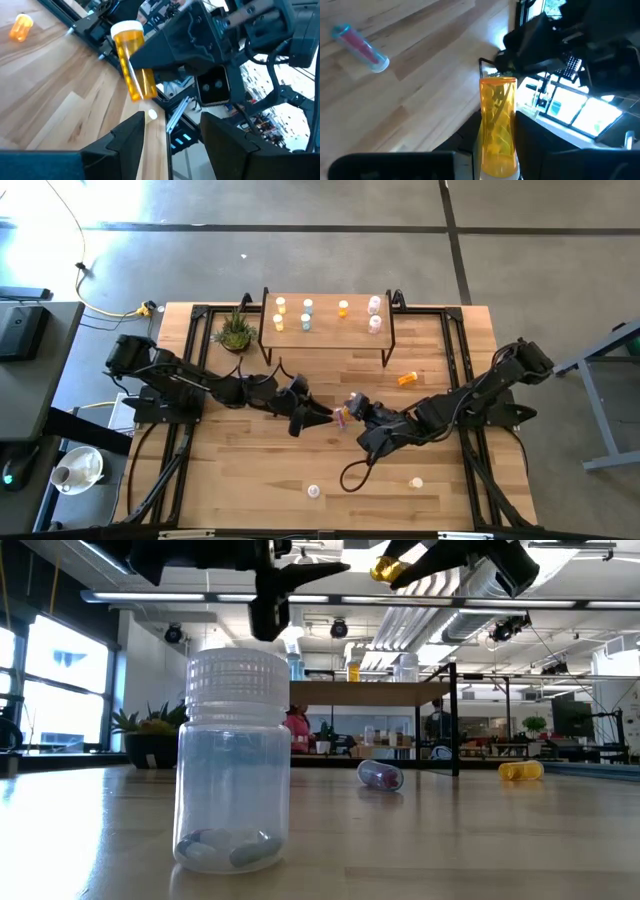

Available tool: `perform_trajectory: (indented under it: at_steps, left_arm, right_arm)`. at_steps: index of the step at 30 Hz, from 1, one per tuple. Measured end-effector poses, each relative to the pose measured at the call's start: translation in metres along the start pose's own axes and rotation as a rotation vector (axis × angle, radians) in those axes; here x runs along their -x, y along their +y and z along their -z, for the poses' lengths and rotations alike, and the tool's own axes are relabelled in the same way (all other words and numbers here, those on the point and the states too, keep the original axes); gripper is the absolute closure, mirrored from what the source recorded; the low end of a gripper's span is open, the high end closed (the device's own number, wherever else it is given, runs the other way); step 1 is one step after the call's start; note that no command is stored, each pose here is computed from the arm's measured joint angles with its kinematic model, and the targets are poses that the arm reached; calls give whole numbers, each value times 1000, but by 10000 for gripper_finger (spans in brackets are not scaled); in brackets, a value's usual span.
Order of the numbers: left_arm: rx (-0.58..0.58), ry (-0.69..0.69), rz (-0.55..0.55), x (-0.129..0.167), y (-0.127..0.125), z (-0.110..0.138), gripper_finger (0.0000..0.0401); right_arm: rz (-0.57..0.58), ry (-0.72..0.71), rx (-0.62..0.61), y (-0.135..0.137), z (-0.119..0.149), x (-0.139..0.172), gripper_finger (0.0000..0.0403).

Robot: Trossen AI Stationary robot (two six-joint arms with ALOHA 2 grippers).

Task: Pick and place medicine bottles onto shelf by color
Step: Put the bottom orange bottle on the shelf aligned with the other orange pill bottle

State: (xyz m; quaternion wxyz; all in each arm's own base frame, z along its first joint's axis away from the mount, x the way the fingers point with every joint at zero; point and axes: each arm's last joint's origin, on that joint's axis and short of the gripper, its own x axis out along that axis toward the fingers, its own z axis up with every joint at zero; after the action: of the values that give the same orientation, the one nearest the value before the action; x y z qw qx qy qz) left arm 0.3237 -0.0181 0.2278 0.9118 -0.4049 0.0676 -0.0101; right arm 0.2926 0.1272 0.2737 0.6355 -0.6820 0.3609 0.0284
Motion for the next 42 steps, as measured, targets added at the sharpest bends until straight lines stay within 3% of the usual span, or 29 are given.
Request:
perform_trajectory:
  at_steps: [12, 28, 42]
  left_arm:
    - [9, -21, -15, -4, -3, -4, 217]
    - [9, -29, -27, -4, -1, -6, 217]
    - [25, -16, 25, -6, -1, -15, 217]
  right_arm:
    - [46, 3, 206, -4, -3, 2, 327]
    - [132, -96, 207, -16, -10, 4, 327]
    - [166, -73, 274, -25, -3, -6, 327]
